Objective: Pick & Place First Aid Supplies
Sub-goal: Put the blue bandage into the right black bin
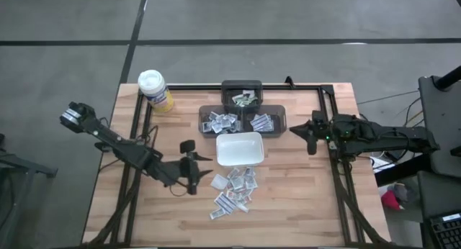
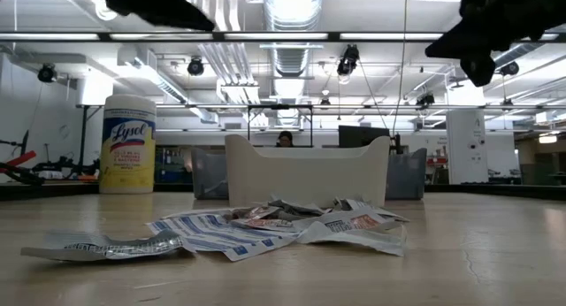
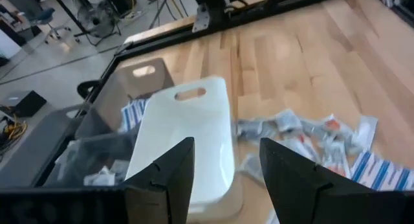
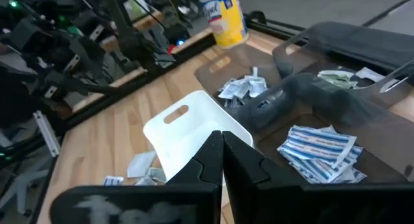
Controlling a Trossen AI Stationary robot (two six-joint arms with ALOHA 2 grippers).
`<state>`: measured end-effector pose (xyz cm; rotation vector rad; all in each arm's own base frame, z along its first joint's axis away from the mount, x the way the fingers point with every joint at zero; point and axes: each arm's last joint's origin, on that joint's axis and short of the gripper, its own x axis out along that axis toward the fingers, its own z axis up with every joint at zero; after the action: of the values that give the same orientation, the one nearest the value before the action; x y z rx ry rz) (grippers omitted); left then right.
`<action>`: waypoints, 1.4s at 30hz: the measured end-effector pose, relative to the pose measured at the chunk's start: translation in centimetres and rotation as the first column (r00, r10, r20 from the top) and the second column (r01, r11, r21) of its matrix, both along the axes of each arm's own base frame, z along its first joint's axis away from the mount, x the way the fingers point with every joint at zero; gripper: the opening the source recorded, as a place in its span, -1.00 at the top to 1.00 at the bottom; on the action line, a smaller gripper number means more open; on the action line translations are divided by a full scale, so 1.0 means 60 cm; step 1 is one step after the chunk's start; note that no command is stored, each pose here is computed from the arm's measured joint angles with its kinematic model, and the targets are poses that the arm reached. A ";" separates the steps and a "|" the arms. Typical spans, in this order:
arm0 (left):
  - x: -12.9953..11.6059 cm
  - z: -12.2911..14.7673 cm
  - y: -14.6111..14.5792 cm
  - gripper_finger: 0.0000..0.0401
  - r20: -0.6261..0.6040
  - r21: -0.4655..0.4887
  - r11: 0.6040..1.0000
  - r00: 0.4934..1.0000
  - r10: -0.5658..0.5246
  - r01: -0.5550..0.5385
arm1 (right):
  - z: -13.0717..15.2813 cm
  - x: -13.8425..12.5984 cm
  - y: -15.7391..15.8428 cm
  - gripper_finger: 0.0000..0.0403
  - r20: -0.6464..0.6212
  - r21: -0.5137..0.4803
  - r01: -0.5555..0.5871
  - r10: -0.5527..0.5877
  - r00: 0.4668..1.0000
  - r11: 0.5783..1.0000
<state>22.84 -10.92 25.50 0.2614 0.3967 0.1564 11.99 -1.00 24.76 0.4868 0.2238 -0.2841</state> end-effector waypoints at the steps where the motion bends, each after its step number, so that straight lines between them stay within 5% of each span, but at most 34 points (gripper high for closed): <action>1: 0.008 0.003 -0.004 0.12 0.001 -0.001 1.000 1.000 0.000 0.000 | -0.003 -0.005 0.001 0.96 0.013 0.000 -0.004 0.004 1.000 1.000; 10: 0.080 0.001 -0.046 0.12 -0.052 -0.021 1.000 0.998 0.022 -0.023 | -0.046 -0.038 0.004 0.96 0.081 -0.017 -0.030 0.031 0.996 0.999; 21: 0.145 -0.001 -0.084 0.12 -0.311 0.004 0.997 0.947 0.077 -0.080 | -0.096 -0.056 0.004 0.96 0.140 -0.019 -0.028 0.031 0.990 0.999; 28: 0.178 -0.005 -0.110 0.12 -0.365 -0.184 0.977 0.930 0.032 -0.106 | -0.110 -0.056 0.004 0.96 0.144 -0.017 -0.028 0.030 0.989 0.999; 34: 0.186 -0.038 -0.126 0.12 -0.473 -0.411 0.898 0.879 -0.066 -0.154 | -0.117 -0.055 0.004 0.96 0.130 -0.013 -0.027 0.029 0.991 1.000; 42: 0.189 -0.071 -0.138 0.12 -0.545 -0.487 0.827 0.838 -0.035 -0.282 | -0.115 -0.055 0.004 0.96 0.129 -0.037 -0.031 0.035 0.991 0.999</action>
<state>34.15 -19.22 21.21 -0.3165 1.0033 0.0924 8.70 -0.76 17.85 0.4645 0.1002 -0.2228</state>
